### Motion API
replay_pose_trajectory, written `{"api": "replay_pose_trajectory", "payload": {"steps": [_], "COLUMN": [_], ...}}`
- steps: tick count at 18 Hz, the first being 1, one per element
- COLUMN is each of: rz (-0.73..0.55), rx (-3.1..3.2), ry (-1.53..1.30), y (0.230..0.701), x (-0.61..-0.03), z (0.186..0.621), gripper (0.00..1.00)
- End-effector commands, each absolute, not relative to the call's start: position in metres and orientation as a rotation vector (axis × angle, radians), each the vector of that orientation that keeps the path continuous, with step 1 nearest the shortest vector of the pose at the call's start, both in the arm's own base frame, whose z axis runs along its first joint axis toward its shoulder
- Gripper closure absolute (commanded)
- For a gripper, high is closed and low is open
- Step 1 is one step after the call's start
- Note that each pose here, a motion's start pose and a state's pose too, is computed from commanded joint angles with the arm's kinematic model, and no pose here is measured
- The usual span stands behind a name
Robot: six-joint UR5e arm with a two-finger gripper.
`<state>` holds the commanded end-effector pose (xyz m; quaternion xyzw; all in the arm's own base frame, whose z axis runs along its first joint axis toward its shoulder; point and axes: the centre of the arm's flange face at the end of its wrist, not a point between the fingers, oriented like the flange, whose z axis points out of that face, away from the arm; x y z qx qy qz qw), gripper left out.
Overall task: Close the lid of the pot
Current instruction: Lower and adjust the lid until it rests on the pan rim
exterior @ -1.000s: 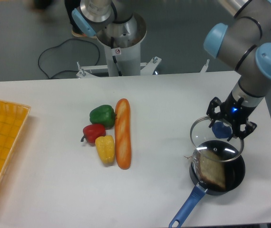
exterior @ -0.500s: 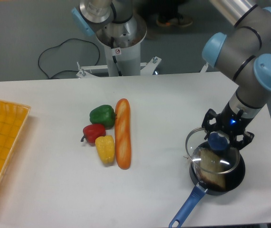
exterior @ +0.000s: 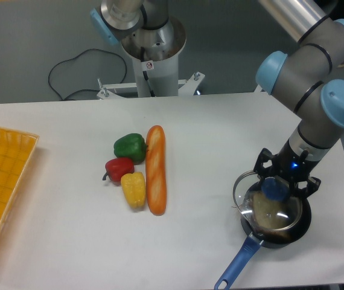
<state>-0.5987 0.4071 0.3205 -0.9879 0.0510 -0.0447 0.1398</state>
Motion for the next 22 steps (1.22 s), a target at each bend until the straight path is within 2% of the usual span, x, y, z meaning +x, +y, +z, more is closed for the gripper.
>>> {"api": "replay_pose_trajectory", "payload": {"steps": [22], "rz": [-0.110], "rx": [-2.841], "ry": [0.155], "y": [0.414], "x": [-0.610], "z": [0.309], "gripper": [0.60]}}
